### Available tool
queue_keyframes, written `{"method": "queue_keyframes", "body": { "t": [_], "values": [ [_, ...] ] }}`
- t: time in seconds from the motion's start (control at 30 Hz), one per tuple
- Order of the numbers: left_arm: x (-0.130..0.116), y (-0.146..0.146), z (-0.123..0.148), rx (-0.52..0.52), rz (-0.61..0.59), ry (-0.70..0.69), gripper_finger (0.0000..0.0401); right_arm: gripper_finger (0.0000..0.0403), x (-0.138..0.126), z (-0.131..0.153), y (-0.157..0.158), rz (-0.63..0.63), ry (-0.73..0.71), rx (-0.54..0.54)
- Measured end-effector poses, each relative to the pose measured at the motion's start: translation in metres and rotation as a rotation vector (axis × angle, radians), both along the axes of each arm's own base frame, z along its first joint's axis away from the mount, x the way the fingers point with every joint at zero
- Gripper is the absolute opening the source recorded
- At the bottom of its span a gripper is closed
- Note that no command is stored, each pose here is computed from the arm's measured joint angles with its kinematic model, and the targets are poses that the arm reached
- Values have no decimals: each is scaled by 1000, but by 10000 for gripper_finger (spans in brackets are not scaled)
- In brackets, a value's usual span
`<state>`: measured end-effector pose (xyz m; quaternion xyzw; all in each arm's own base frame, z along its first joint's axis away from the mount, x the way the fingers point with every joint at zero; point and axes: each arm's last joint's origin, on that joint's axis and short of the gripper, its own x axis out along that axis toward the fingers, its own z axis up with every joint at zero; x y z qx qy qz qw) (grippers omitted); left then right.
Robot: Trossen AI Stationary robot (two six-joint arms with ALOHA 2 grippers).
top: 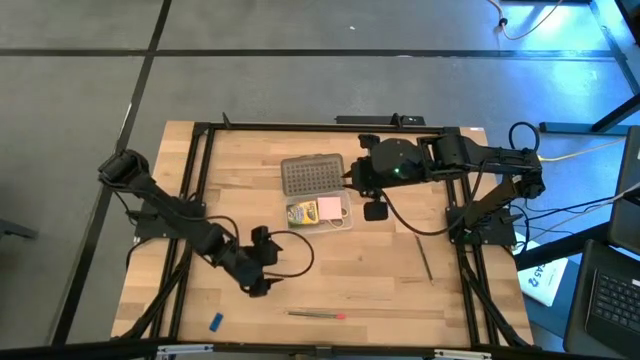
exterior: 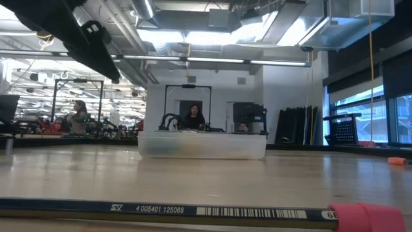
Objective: Pack school essentials
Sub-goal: Put the bottom black pencil into the black supply box
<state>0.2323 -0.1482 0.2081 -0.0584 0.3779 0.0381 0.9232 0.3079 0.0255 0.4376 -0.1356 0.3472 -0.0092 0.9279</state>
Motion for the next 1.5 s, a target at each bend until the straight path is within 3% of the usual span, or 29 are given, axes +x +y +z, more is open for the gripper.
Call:
{"method": "queue_keyframes", "body": {
  "t": [0.2,0.3,0.53,0.7,0.9,1.17,1.5],
  "values": [
    [-7,-9,0,12,5,-18,395,88,-6,-14,22,204,156,172],
    [-9,-11,0,14,8,-25,395,88,-6,-33,42,256,224,171],
    [-13,-17,0,16,-7,-30,395,88,-13,-91,96,245,355,207],
    [-16,-21,0,14,-24,-31,395,88,-16,-128,124,230,334,220],
    [-16,-21,0,1,-15,-31,395,88,-15,-163,131,208,293,275],
    [-16,-21,0,-8,-6,-32,395,90,-15,-174,135,146,261,360],
    [-16,-21,0,-9,-6,-31,395,171,-20,-210,160,280,82,397]
  ]
}}
